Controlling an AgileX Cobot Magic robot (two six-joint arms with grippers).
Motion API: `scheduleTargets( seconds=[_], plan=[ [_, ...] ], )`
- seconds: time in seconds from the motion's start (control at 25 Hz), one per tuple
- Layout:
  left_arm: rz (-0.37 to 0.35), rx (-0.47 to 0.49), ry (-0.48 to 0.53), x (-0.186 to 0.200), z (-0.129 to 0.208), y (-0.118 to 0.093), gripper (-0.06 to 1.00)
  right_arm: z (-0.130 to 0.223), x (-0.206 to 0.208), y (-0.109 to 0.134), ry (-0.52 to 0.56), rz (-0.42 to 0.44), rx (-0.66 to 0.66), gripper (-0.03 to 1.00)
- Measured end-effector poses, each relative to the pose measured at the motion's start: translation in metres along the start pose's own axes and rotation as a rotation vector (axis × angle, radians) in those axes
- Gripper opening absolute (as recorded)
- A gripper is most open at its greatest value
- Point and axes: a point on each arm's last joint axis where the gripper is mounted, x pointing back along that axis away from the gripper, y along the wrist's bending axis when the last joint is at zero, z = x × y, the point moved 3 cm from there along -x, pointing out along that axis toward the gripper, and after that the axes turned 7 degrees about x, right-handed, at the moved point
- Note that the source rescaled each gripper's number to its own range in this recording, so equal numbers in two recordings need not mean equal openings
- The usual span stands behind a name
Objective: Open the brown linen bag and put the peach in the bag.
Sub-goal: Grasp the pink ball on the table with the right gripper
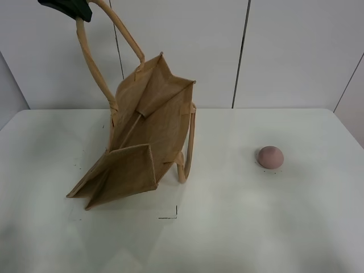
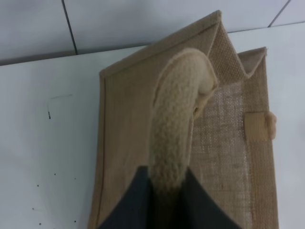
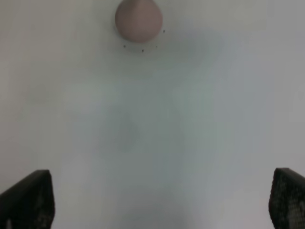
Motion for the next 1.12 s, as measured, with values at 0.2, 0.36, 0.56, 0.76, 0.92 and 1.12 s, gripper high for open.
scheduleTargets(
  seconds=[0.2,0.36,0.56,0.76,0.92,1.12],
  plan=[
    [0.0,0.0,0.0,0.0,0.0,0.0,0.0,-0.064,-0.062,-0.015,0.176,-0.031,-0.021,1.0],
    [0.0,0.0,0.0,0.0,0.0,0.0,0.0,-0.103,-0.133,-0.027,0.306,-0.054,-0.032,1.0],
    [0.0,0.0,0.0,0.0,0.0,0.0,0.0,-0.129,-0.221,-0.036,0.45,-0.084,-0.042,1.0],
    [0.0,0.0,0.0,0.0,0.0,0.0,0.0,-0.133,-0.283,-0.024,0.527,-0.117,-0.009,1.0],
    [0.0,0.0,0.0,0.0,0.0,0.0,0.0,-0.132,-0.315,-0.007,0.542,-0.138,0.025,1.0],
    [0.0,0.0,0.0,0.0,0.0,0.0,0.0,-0.119,-0.338,-0.001,0.567,-0.142,0.024,1.0]
  ],
)
